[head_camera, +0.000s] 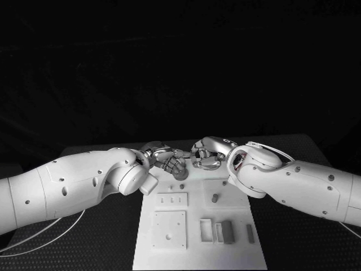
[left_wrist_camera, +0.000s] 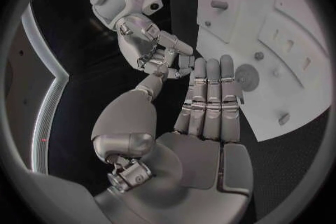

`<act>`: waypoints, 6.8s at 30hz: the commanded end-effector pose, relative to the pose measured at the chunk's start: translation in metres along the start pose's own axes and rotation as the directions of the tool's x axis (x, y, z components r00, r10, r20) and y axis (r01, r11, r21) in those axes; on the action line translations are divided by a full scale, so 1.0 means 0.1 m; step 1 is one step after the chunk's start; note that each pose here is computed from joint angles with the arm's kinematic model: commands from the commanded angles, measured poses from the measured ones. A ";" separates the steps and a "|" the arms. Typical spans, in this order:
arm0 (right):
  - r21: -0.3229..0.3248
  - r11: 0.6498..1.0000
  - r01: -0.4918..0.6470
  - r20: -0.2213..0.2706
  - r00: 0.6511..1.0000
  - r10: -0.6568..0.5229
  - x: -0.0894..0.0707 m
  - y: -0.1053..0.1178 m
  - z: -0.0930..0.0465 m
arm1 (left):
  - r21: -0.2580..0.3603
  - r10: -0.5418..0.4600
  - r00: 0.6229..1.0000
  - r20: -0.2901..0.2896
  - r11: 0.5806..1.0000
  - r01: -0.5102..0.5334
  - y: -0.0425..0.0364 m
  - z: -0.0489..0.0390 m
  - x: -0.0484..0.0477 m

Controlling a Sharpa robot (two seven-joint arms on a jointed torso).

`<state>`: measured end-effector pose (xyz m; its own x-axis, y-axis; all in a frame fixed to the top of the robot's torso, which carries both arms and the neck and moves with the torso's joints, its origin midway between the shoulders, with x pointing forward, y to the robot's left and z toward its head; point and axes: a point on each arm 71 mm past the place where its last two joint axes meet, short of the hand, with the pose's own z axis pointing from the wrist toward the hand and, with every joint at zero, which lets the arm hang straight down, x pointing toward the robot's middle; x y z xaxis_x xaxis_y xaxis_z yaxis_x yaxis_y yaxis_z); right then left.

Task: Assemble the parts on the task board

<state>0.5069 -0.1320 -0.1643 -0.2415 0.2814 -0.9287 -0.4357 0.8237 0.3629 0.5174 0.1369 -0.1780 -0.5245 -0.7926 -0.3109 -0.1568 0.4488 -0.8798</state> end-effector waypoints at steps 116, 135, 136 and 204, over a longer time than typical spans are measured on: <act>0.113 0.965 -0.236 0.225 0.952 0.207 -0.55 -0.88 -0.02 | -0.237 0.503 0.848 -0.167 0.814 -0.530 0.590 -0.051 0.190; 0.107 0.965 -0.239 0.216 0.953 0.212 -0.54 -0.86 -0.02 | -0.254 0.567 0.809 -0.152 0.769 -0.587 0.650 0.021 0.263; 0.107 0.965 -0.239 0.215 0.953 0.212 -0.54 -0.86 -0.02 | -0.254 0.568 0.809 -0.152 0.769 -0.587 0.651 0.020 0.262; 0.100 0.965 -0.242 0.200 0.955 0.219 -0.53 -0.85 -0.03 | -0.264 0.594 0.777 -0.207 0.731 -0.629 0.697 0.102 0.355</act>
<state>0.5546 -0.2197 -0.1454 -0.1390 0.5497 -0.8237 -0.2642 0.7810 0.5659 0.4992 0.1397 -0.2515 -0.6554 -0.2953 -0.6952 -0.0278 0.9292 -0.3685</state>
